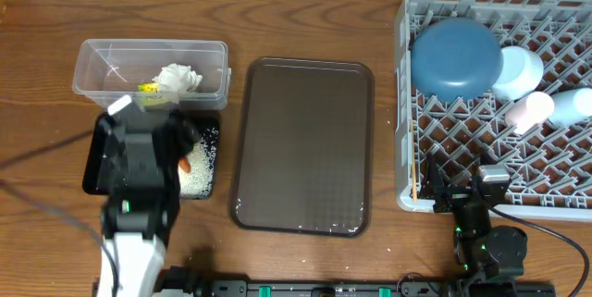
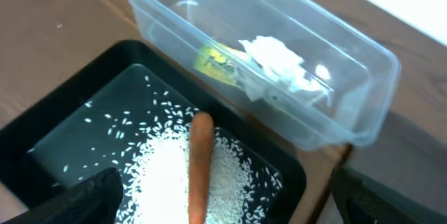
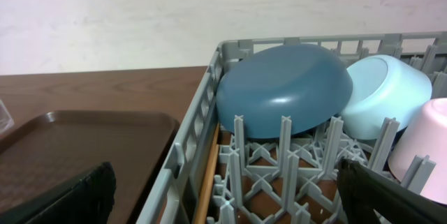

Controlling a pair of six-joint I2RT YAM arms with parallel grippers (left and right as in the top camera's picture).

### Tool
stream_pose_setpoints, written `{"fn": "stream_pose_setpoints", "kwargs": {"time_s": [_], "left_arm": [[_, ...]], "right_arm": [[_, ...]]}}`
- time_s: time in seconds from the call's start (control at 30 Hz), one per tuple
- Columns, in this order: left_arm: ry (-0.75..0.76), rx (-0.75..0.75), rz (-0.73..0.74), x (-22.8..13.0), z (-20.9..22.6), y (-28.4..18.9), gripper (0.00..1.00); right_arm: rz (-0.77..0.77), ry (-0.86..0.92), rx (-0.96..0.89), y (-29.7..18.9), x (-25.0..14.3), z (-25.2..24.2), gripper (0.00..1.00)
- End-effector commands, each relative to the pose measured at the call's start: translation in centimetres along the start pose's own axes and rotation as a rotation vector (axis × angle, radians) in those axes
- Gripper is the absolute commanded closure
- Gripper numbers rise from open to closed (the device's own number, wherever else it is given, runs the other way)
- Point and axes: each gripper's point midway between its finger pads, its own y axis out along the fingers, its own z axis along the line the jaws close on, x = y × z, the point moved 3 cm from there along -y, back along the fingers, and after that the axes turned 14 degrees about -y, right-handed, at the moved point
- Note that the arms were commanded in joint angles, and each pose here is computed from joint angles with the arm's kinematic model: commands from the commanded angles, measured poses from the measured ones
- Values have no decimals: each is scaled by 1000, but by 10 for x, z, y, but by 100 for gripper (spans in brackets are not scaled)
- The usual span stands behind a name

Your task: Sort waste into correct bins and load items into the dishwasher rack

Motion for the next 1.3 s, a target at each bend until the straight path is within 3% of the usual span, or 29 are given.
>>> {"fn": "stream_pose_setpoints", "kwargs": {"time_s": [0.0, 0.27, 0.47, 0.73, 1.27], "left_arm": [[83, -102, 12, -22, 7, -7, 3], [125, -201, -36, -49, 25, -8, 3], [258, -337, -140, -58, 24, -14, 3], [207, -453, -311, -65, 30, -13, 3], [205, -462, -340, -63, 31, -15, 3]], "right_arm": [[3, -12, -32, 0, -1, -6, 1], [3, -12, -32, 0, -1, -6, 1], [3, -12, -32, 0, -1, -6, 1], [3, -12, -32, 0, -1, -6, 1], [3, -12, -32, 0, -1, -6, 1]]}}
